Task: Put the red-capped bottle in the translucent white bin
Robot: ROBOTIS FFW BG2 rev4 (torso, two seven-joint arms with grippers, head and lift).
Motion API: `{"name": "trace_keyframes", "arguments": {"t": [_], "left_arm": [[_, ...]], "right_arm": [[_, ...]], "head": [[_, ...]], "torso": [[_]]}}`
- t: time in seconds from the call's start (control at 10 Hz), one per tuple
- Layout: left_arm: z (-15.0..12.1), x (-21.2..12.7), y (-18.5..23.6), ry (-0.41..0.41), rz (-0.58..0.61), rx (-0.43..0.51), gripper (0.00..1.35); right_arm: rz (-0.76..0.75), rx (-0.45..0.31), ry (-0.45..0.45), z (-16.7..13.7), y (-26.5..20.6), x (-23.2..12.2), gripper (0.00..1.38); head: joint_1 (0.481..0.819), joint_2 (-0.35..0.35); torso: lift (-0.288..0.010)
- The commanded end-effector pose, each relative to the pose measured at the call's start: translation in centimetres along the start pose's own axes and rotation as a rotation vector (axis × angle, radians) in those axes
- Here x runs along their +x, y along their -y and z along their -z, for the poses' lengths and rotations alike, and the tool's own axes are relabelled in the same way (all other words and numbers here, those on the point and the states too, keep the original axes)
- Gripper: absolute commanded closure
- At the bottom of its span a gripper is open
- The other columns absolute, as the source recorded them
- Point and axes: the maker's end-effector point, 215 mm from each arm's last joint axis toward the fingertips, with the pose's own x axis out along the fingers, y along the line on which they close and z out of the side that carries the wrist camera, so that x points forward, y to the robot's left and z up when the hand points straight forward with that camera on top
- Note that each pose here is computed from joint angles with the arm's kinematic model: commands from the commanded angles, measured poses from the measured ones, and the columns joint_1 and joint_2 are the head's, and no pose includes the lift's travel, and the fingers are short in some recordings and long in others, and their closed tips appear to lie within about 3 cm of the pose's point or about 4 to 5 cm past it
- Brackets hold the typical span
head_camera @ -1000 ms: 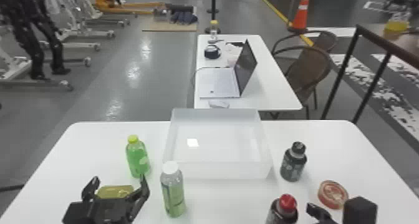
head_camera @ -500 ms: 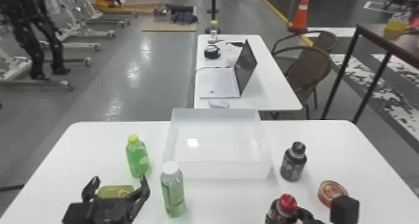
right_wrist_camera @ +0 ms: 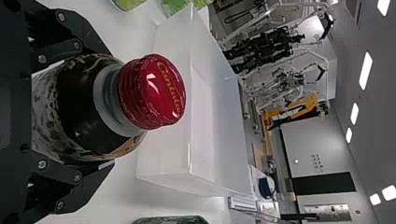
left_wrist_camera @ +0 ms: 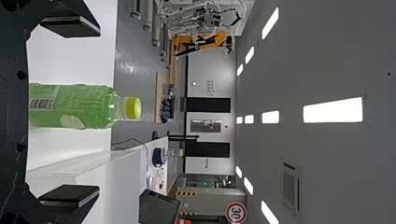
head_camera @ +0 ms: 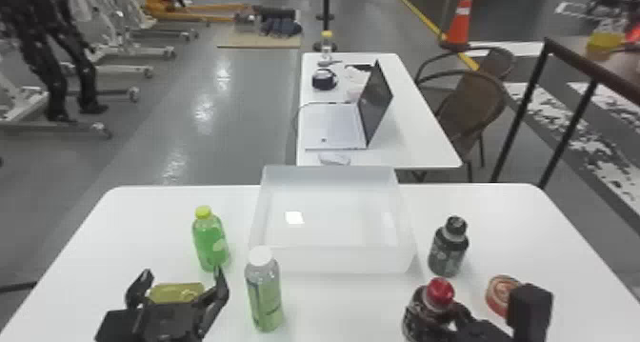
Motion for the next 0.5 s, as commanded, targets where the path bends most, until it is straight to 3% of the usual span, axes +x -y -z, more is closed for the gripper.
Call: {"name": "trace_keyframes", "arguments": {"t": [0.0,0.4], "left_arm": [[0.1,0.0,0.0,-0.002,-0.002,-0.003,0.12],[0.1,0.2,0.1,0.001,-0.002,-0.012,0.12]], "right_arm": [[0.027,-0.014,0.038,-2.2,1.1,-0.3,0.83],[0.036,-0.063,0.138,-8.0,3.9,0.8,0.83]], "head": [[0.549,0.0],[0.549,0.0]], "torso": [[-0.1],[-0.1]]}}
